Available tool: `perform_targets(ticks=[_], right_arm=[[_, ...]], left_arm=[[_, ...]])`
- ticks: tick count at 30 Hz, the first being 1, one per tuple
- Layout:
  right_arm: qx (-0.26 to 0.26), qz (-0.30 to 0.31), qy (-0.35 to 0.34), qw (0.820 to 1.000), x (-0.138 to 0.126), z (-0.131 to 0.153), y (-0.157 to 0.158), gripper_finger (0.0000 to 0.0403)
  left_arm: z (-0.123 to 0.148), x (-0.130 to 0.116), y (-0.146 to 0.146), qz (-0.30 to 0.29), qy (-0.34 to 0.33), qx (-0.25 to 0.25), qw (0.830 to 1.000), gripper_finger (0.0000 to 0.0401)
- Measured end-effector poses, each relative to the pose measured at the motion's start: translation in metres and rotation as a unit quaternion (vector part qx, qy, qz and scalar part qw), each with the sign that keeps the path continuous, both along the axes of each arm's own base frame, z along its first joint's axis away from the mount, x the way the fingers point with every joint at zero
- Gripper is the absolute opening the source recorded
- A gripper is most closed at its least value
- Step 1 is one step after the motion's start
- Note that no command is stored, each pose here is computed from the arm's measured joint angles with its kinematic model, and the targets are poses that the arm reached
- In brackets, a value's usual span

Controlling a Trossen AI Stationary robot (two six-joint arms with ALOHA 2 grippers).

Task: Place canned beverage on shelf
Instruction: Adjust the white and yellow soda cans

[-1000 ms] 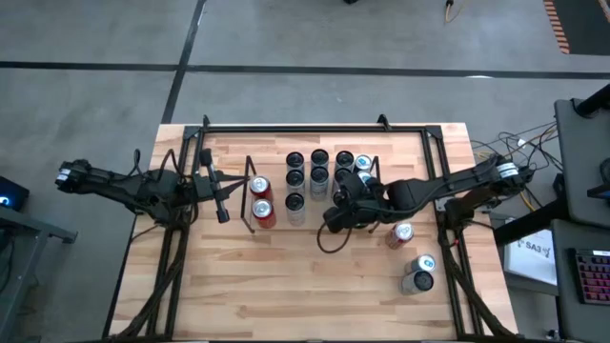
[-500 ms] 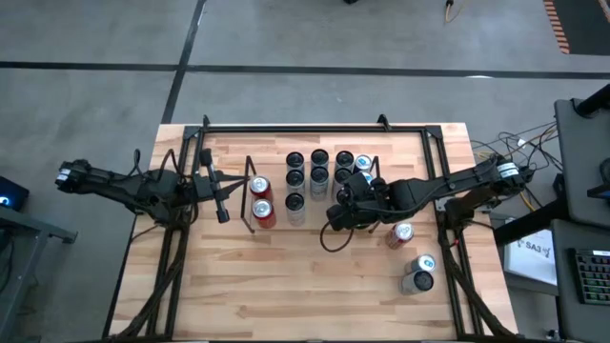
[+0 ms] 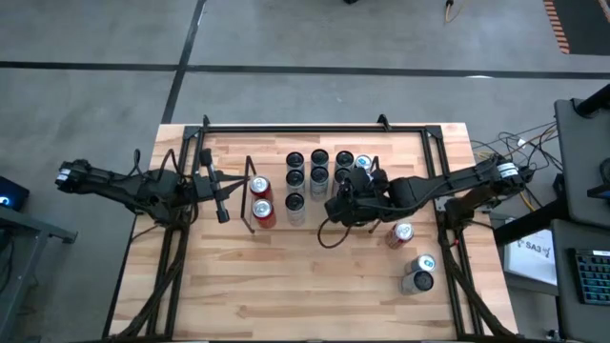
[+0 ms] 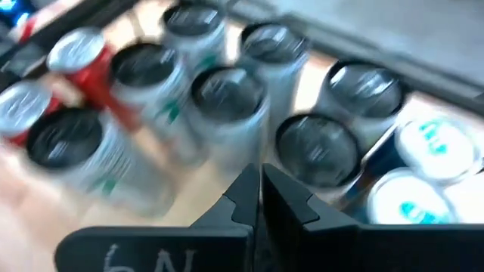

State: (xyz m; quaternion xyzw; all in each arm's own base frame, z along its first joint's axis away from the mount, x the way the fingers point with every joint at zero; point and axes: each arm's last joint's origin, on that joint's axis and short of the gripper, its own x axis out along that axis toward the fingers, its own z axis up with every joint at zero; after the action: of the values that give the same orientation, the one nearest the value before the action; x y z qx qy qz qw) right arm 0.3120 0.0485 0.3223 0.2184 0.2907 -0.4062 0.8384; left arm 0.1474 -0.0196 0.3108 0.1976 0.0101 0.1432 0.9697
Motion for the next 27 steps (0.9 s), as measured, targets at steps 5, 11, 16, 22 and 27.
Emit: perform_targets(ticks=[5, 11, 16, 22, 27], right_arm=[[-0.028, -0.035, -0.007, 0.999, 0.006, -0.002, -0.015, 0.0009], [-0.033, -0.045, 0.029, 0.998, 0.018, -0.019, -0.027, 0.0009], [-0.022, -0.046, 0.044, 0.998, 0.022, -0.027, -0.029, 0.0009], [-0.011, -0.045, 0.043, 0.998, 0.021, -0.026, -0.029, 0.0009], [-0.007, -0.044, 0.049, 0.998, 0.018, -0.024, -0.029, 0.0009]], left_arm=[[0.000, 0.000, 0.000, 0.000, 0.000, 0.000, 1.000, 0.0000], [0.000, 0.000, 0.000, 0.000, 0.001, 0.000, 1.000, 0.0000], [0.000, 0.001, 0.000, 0.000, 0.002, 0.000, 1.000, 0.0000], [-0.001, 0.001, 0.000, 0.000, 0.002, 0.000, 1.000, 0.0000], [-0.001, 0.001, 0.000, 0.000, 0.002, 0.000, 1.000, 0.0000]])
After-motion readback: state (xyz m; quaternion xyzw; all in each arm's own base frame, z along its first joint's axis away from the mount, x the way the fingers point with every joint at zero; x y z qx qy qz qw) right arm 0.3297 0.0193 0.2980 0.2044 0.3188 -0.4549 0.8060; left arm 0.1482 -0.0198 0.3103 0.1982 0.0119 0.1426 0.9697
